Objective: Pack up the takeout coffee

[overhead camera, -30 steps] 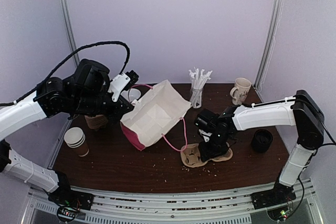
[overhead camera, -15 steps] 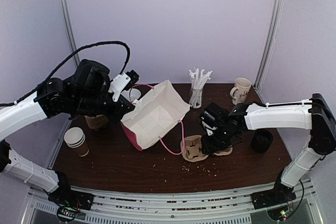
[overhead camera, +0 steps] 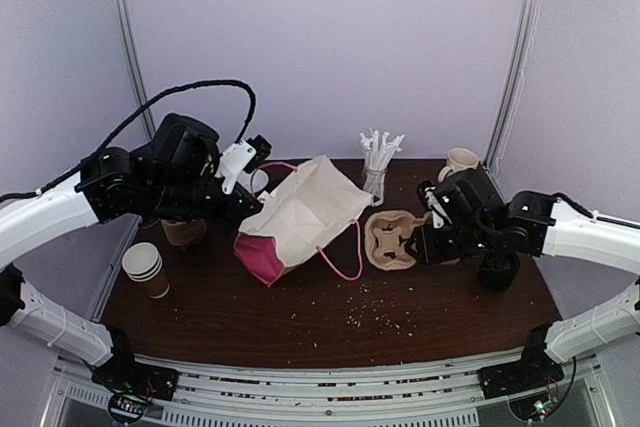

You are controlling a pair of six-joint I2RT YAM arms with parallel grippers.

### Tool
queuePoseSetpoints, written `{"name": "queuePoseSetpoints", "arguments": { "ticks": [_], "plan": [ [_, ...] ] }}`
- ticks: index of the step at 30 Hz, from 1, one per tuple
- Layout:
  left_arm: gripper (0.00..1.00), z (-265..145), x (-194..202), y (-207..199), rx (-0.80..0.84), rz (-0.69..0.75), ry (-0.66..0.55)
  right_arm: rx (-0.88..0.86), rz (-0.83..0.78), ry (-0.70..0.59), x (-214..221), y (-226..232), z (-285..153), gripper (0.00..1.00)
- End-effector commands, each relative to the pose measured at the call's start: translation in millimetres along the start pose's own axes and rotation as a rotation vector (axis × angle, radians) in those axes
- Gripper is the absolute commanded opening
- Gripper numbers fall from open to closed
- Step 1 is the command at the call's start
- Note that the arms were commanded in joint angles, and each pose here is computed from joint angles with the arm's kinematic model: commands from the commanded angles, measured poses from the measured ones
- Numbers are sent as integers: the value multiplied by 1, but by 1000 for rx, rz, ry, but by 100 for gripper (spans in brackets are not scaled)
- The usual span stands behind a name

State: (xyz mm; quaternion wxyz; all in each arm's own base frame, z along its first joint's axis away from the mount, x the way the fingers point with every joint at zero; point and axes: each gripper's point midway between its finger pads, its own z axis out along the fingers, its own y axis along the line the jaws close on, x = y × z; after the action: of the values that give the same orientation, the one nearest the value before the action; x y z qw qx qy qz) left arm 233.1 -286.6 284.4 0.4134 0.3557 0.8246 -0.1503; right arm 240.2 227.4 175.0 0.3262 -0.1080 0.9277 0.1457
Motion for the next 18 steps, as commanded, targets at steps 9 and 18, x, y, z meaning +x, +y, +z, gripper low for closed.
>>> {"name": "queuePoseSetpoints", "arguments": {
  "ticks": [9, 18],
  "plan": [
    [0, 15, -24, -12, 55, -65, -6, -36, -31, -310, -83, 0, -118, 40],
    [0, 37, -21, -29, 123, -95, 76, -158, -131, -384, -116, 30, -159, 39]
  ]
}}
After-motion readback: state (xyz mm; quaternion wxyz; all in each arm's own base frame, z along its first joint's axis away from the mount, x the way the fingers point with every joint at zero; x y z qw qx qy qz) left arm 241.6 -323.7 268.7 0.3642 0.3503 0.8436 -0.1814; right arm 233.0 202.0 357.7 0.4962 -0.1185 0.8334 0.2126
